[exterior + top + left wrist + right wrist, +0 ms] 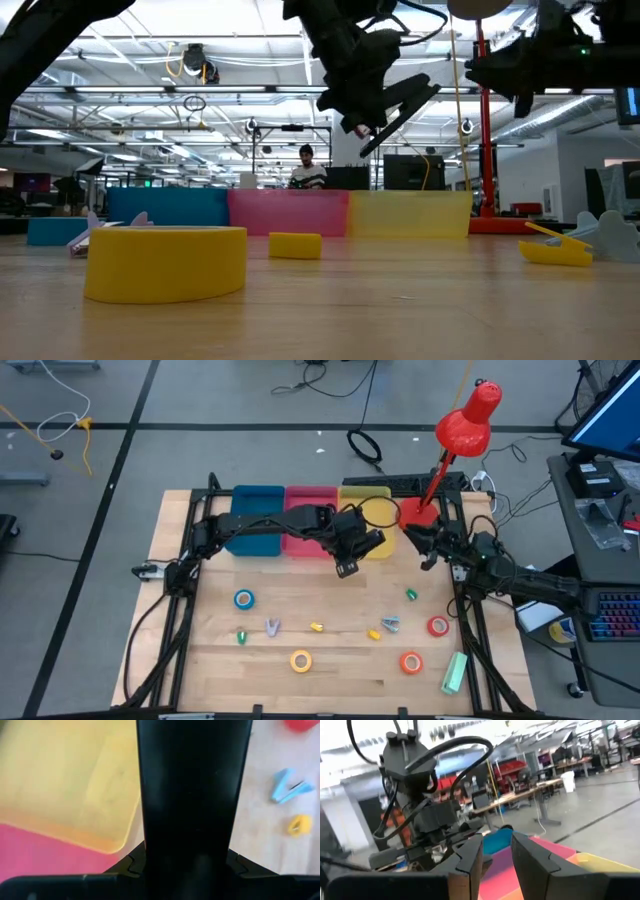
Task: Pick and place Stapler, Stapler remover, tape
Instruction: Put the large black stapler into the yellow bin
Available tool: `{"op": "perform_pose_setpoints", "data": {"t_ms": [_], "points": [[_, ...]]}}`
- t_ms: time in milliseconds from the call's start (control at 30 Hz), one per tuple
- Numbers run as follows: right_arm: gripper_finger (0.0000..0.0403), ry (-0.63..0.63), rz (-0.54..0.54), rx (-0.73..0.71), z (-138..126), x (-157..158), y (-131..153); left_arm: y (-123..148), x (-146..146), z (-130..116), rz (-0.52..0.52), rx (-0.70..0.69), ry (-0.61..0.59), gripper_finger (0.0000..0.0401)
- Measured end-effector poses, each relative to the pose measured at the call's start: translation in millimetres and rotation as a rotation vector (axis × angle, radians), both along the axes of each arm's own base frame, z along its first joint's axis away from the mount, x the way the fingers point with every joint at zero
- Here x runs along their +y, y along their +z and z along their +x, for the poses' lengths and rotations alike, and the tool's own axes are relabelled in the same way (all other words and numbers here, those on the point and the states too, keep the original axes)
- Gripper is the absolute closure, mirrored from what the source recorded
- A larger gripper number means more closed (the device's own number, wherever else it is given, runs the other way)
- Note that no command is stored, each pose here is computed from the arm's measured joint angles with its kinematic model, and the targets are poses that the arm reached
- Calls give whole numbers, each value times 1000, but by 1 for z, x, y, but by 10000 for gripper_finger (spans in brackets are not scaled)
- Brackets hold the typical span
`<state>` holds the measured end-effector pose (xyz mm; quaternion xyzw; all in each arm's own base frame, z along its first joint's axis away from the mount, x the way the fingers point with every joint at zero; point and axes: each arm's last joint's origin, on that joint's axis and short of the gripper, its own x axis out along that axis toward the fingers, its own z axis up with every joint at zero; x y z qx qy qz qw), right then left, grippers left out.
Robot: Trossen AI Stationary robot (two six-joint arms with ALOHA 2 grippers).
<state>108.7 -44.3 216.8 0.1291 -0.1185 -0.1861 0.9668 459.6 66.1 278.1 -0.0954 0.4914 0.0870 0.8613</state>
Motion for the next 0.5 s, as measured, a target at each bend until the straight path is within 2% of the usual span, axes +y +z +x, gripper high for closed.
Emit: {"op": "perform_pose_setpoints", "data": {"t_ms": [267, 400, 500], "points": [[265, 1, -53, 348, 30, -12, 27, -4, -11, -7, 52, 107, -24, 274], [233, 74, -137, 414, 43, -15, 48, -6, -15, -10, 108, 149, -8, 274], [212, 146, -161, 446, 49, -15, 60, -7, -15, -13, 122, 185, -2, 274]]}}
